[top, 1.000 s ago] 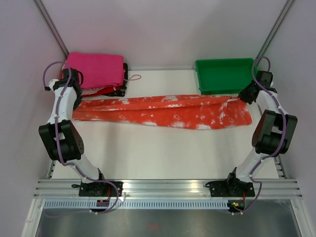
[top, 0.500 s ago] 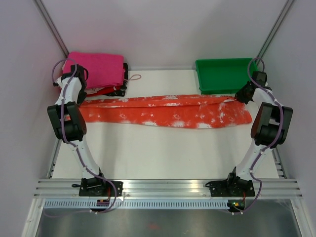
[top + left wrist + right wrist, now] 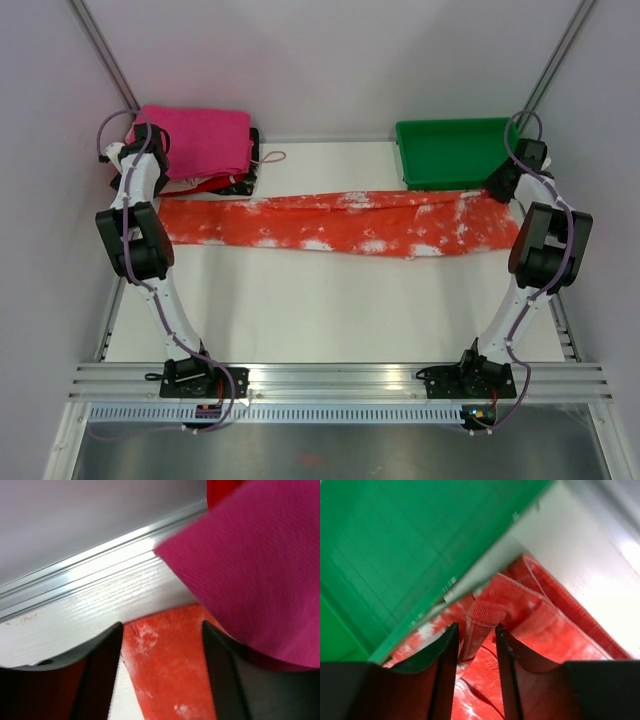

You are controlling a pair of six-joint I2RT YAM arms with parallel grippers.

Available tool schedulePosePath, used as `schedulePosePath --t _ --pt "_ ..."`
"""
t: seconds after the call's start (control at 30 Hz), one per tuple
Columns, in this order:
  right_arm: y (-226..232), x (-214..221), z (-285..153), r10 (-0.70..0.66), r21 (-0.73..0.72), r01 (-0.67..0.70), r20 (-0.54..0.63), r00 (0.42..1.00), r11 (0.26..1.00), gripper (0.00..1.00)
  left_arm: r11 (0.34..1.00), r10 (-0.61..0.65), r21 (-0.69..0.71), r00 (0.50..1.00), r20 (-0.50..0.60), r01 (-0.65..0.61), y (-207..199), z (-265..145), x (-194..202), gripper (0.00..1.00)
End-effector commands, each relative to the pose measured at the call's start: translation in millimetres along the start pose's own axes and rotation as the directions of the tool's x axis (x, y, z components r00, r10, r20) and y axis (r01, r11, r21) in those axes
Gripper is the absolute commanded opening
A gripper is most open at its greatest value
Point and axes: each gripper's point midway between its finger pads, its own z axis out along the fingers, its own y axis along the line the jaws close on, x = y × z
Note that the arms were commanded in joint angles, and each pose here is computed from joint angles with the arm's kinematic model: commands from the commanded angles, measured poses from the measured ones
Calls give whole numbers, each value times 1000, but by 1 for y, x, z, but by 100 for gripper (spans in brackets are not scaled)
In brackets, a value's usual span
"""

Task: Fold and stack the trousers
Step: Fold the trousers

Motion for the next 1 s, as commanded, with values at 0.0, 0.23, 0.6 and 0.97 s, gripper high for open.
schedulePosePath --t 0.0,0.23,0.6,0.97 --pt "12 -81 -25 -33 -15 38 227 973 999 43 994 -28 108 991 134 14 -3 -33 -58 74" --pt "51 -79 -88 -110 -162 149 228 968 976 95 958 -58 287 978 200 -2 15 -100 -81 85" --pt "27 -1 -121 -176 -188 204 155 972 961 62 823 24 566 998 60 -53 24 -125 28 65" --pt "-1 48 -63 -178 -130 177 -2 984 976 0 818 100 575 990 -100 -25 0 -84 86 2"
